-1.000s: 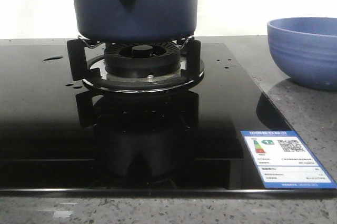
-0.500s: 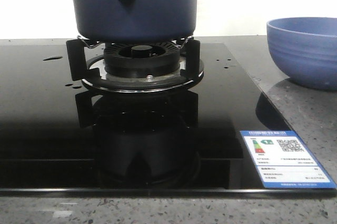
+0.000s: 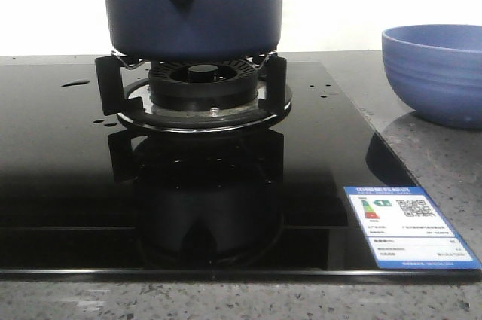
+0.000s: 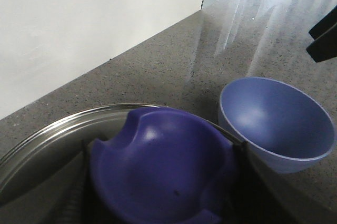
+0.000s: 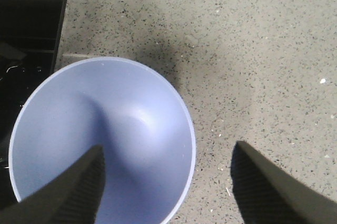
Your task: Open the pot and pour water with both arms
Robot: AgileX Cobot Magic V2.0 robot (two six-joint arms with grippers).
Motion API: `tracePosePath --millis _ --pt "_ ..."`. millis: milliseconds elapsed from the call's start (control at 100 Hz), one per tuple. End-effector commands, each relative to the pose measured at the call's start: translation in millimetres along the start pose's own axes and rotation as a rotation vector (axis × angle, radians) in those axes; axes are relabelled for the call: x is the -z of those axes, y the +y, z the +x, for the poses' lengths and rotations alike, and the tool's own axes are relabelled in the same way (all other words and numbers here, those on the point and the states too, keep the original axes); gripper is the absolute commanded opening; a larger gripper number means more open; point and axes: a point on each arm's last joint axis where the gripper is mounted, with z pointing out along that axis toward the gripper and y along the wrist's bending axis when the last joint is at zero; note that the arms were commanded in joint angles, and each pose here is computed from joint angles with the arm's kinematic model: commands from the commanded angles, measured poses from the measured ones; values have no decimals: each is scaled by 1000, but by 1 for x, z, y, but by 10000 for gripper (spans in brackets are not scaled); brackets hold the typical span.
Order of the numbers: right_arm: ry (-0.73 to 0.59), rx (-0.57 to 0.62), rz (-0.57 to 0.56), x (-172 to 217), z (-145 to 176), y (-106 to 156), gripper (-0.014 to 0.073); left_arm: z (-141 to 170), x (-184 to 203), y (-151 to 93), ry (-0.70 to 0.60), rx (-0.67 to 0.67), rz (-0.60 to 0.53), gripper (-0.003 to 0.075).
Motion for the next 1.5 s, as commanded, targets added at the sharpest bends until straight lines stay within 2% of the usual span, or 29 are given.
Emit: tracePosePath --millis 0,190,360,410,580,700,820,890,980,1030,1140,1160,1280,1390,1490 --pt "-106 10 3 19 -8 3 455 -27 13 -12 -102 -5 11 347" --pt "-106 10 3 19 -8 3 455 -25 13 -11 -83 -28 8 375" --pt "-106 10 2 19 -8 3 455 -25 13 -11 -80 -31 7 556" --pt "-106 10 2 19 -8 3 455 -25 13 -11 -80 -31 7 584" --pt "-102 12 1 19 -8 3 455 -31 26 -9 -103 -36 -17 589" --pt "-120 9 -9 26 -7 5 455 -41 49 -8 -139 -56 -46 589" --pt "-195 3 -47 38 -8 11 454 -54 80 -12 -189 -75 -85 576" --pt "-252 -13 -75 46 -9 15 421 -61 96 -14 -220 -58 -119 534" --pt "-330 -46 -134 55 -13 21 301 -66 115 -14 -254 -27 -165 403" --pt "-375 -53 -173 60 -15 25 204 -69 124 -15 -271 -9 -186 294" --pt "-459 -4 -250 68 -19 33 -45 -71 140 -17 -293 -3 -228 -22" --pt "-476 8 -261 69 -20 35 -74 -70 142 -18 -292 -9 -236 -16" --pt "-572 30 -280 76 -18 38 -53 -66 156 -26 -302 -28 -300 -19" --pt "-679 63 -231 77 -4 36 -53 -55 173 -34 -337 -39 -452 -20" --pt "-757 86 -170 74 21 34 -53 -30 188 -42 -362 -18 -607 -19"
